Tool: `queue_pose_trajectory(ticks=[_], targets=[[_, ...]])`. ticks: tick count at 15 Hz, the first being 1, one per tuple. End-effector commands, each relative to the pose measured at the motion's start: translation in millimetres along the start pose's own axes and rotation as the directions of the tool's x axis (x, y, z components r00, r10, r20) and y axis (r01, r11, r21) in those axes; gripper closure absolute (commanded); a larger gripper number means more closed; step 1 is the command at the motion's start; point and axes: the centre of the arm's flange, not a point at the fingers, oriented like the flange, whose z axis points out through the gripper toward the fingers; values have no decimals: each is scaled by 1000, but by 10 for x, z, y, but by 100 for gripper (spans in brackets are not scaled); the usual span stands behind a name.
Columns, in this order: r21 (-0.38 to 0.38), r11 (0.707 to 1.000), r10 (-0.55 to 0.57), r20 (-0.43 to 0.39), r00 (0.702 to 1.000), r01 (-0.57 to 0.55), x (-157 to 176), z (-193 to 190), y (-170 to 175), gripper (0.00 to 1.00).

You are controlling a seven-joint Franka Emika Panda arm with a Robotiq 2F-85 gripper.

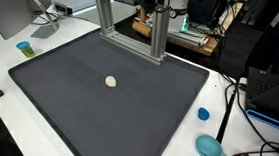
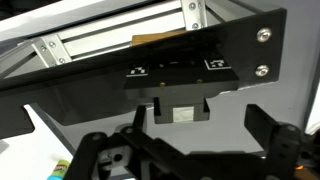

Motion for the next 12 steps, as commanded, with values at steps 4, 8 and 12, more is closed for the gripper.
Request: queue_pose_trajectory(ticks=[4,8,12], targets=[[-9,1000,3,-17,1000,-3,52,103,-60,0],[-9,1000,-3,11,1000,3,74,199,-16,0],[-1,1000,20,38,999,-20,79,250,109,0]])
